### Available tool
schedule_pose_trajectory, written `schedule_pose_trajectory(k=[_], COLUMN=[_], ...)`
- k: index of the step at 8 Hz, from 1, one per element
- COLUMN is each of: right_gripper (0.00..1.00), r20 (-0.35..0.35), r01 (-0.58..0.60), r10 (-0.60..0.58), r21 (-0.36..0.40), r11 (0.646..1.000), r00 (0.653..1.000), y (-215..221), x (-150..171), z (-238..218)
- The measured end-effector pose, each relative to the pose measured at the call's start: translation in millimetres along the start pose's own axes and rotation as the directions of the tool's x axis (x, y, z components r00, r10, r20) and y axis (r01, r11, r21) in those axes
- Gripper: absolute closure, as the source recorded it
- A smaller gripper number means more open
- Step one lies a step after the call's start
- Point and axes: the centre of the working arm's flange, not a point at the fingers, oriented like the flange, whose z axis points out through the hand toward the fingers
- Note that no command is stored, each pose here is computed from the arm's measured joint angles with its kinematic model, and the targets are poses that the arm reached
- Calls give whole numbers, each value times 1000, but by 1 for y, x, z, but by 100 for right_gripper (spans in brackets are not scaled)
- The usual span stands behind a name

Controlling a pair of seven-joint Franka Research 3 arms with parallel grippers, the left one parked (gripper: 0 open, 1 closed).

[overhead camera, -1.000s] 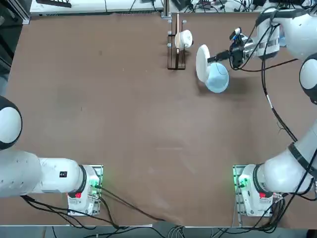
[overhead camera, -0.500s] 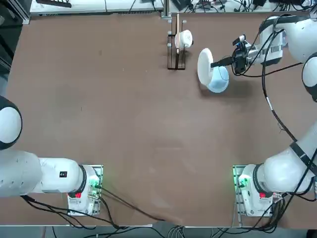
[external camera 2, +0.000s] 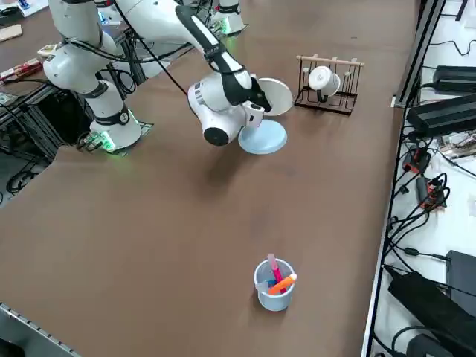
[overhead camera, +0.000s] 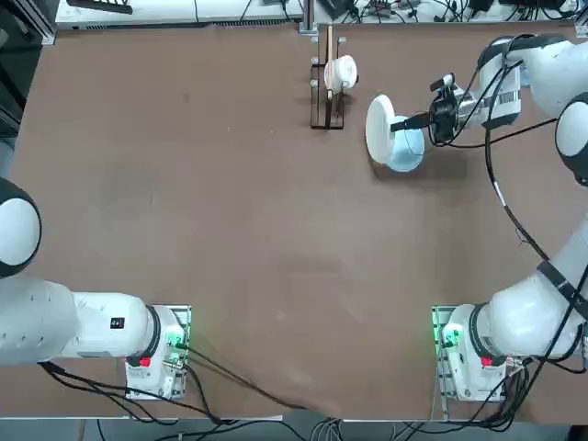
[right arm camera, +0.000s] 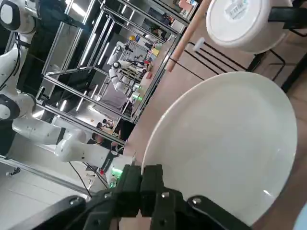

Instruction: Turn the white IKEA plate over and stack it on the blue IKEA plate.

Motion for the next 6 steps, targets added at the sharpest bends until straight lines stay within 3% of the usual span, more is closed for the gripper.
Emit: schedule_pose_trajectory(k=[6], right_gripper=[96], r20=[-3], r01=[24], r10=[-24], r21=[-6], r11=[1000], r00=[1000], y=[11], x=[-17], z=[-35])
